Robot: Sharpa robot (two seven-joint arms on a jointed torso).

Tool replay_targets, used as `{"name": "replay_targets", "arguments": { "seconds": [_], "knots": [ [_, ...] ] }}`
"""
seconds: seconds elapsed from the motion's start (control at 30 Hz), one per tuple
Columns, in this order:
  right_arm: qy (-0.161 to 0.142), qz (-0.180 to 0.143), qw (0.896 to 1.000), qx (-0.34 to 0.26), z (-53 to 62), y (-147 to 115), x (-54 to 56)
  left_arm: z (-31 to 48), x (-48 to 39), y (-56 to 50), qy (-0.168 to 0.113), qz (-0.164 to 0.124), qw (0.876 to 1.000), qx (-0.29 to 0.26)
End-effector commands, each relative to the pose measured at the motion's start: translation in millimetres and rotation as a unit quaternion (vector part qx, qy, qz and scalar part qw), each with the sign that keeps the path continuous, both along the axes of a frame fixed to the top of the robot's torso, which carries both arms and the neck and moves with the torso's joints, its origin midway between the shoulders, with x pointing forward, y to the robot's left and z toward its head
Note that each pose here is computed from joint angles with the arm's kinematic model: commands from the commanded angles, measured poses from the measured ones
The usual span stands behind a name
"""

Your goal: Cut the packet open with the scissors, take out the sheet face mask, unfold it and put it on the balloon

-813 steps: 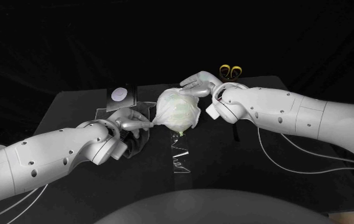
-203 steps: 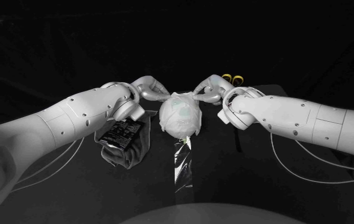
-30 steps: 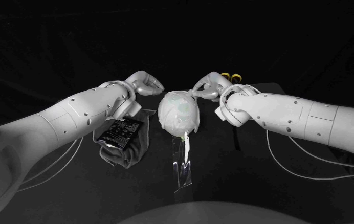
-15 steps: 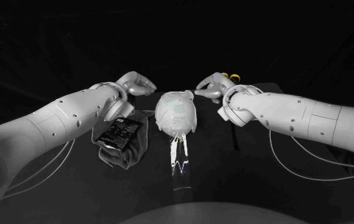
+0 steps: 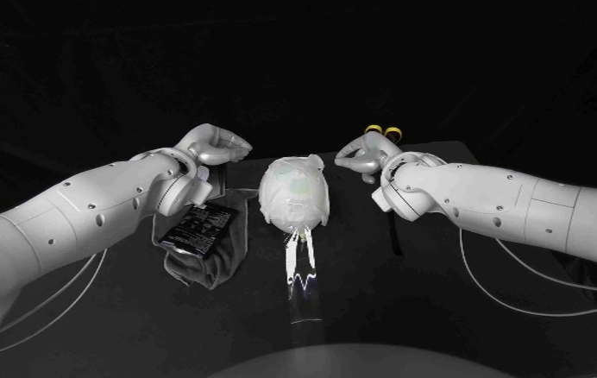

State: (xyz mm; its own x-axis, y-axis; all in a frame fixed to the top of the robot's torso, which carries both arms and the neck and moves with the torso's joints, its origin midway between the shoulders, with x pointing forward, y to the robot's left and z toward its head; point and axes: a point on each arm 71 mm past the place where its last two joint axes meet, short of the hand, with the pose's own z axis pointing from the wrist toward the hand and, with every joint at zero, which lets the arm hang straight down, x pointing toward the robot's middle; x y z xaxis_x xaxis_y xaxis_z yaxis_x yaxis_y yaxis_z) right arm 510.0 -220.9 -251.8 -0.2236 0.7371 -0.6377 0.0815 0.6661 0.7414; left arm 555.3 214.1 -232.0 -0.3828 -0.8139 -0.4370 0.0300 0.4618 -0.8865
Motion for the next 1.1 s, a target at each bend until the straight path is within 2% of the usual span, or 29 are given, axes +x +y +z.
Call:
{"name": "replay_targets", "arguments": {
  "seconds": [0.03,0.17,0.3,0.67,0.83,1.1],
  "knots": [
    [-0.037,0.007,0.998,0.059,5.6,3,-5.9,8.6,-8.5,-3.6,-0.031,-0.014,0.997,-0.072],
    [-0.044,0.016,0.996,0.076,2.8,2,-16.3,9.3,-19.9,-1.6,-0.029,-0.022,0.995,-0.096],
    [-0.038,0.023,0.995,0.093,-6.2,-1,-31.3,8.1,-32.2,3.8,-0.021,-0.017,0.993,-0.113],
    [0.010,0.033,0.991,0.127,-38.8,-5,-78.3,0.8,-61.9,24.8,0.004,0.008,0.991,-0.131],
    [0.024,0.030,0.991,0.127,-48.0,-1,-87.4,-5.0,-72.5,29.2,0.016,0.015,0.991,-0.135],
    [0.030,0.019,0.992,0.122,-54.2,2,-90.8,-16.4,-83.4,26.9,0.033,0.016,0.991,-0.126]
  ]
}}
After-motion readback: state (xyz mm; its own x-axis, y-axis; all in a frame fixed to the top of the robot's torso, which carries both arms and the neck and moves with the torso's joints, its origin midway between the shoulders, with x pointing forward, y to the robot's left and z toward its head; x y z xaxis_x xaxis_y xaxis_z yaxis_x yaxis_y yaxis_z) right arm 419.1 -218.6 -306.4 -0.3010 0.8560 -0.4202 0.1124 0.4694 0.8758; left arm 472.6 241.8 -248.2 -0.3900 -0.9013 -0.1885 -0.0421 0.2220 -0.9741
